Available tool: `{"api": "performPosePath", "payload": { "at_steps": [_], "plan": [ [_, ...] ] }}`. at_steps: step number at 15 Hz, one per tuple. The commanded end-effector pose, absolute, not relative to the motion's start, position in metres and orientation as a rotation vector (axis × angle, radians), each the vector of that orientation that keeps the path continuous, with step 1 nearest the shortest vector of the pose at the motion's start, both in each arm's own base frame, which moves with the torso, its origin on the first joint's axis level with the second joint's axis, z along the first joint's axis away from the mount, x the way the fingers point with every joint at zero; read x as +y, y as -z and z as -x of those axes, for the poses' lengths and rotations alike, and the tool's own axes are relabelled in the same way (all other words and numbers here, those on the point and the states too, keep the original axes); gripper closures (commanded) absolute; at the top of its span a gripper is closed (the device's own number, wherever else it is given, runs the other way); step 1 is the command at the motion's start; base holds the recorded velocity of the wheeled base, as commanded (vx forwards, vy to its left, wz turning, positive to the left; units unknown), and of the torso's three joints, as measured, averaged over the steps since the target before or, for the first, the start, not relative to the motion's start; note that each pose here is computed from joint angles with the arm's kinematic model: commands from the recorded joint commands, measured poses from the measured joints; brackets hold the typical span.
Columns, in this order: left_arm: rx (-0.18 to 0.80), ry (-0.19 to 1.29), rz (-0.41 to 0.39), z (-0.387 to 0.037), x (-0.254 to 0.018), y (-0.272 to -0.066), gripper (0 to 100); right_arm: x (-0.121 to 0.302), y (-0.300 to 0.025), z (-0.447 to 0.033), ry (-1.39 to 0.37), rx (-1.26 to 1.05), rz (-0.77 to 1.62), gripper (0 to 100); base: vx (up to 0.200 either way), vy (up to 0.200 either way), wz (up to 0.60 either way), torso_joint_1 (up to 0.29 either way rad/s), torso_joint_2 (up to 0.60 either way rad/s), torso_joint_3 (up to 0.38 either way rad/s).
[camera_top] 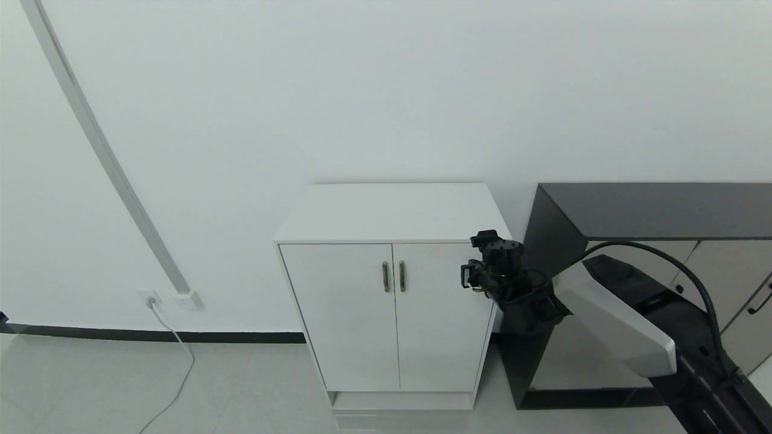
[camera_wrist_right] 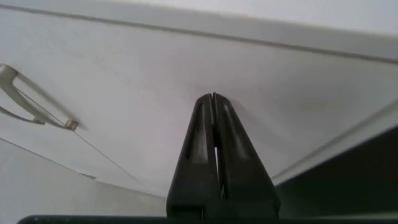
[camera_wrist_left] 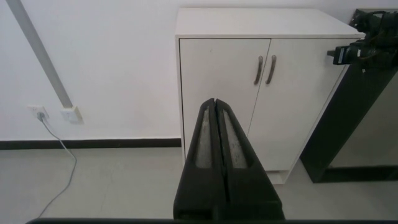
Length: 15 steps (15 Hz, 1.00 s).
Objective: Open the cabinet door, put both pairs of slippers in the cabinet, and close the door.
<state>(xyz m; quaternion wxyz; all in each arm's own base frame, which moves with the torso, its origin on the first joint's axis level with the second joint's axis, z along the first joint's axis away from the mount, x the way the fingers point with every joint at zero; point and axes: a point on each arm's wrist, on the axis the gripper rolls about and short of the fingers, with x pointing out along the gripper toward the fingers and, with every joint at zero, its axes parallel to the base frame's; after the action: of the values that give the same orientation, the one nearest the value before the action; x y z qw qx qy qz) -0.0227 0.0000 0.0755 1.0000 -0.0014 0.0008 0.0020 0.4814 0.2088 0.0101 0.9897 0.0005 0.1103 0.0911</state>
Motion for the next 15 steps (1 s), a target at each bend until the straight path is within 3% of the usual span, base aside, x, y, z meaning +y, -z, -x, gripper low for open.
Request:
{"api": "performPosePath", "payload": {
  "at_steps": [1, 5, 10, 15],
  "plan": [
    [0.002, -0.005, 0.003, 0.023, 0.000, -0.076, 100, 0.200, -0.050, -0.448, -0.191, 0.211, -0.019, 100, 0.000, 0.000, 0.00, 0.000, 0.00, 0.000],
    [0.002, -0.005, 0.003, 0.023, 0.000, -0.076, 100, 0.170, -0.087, -0.372, -0.199, 0.192, -0.027, 100, 0.000, 0.000, 0.00, 0.000, 0.00, 0.000],
    [0.002, -0.005, 0.003, 0.023, 0.000, -0.076, 100, 0.114, -0.100, -0.255, -0.197, 0.119, -0.050, 100, 0.000, 0.000, 0.00, 0.000, 0.00, 0.000],
    [0.002, -0.005, 0.003, 0.023, 0.000, -0.076, 100, 0.077, -0.099, -0.177, -0.193, 0.144, -0.059, 100, 0.000, 0.000, 0.00, 0.000, 0.00, 0.000]
  ]
}}
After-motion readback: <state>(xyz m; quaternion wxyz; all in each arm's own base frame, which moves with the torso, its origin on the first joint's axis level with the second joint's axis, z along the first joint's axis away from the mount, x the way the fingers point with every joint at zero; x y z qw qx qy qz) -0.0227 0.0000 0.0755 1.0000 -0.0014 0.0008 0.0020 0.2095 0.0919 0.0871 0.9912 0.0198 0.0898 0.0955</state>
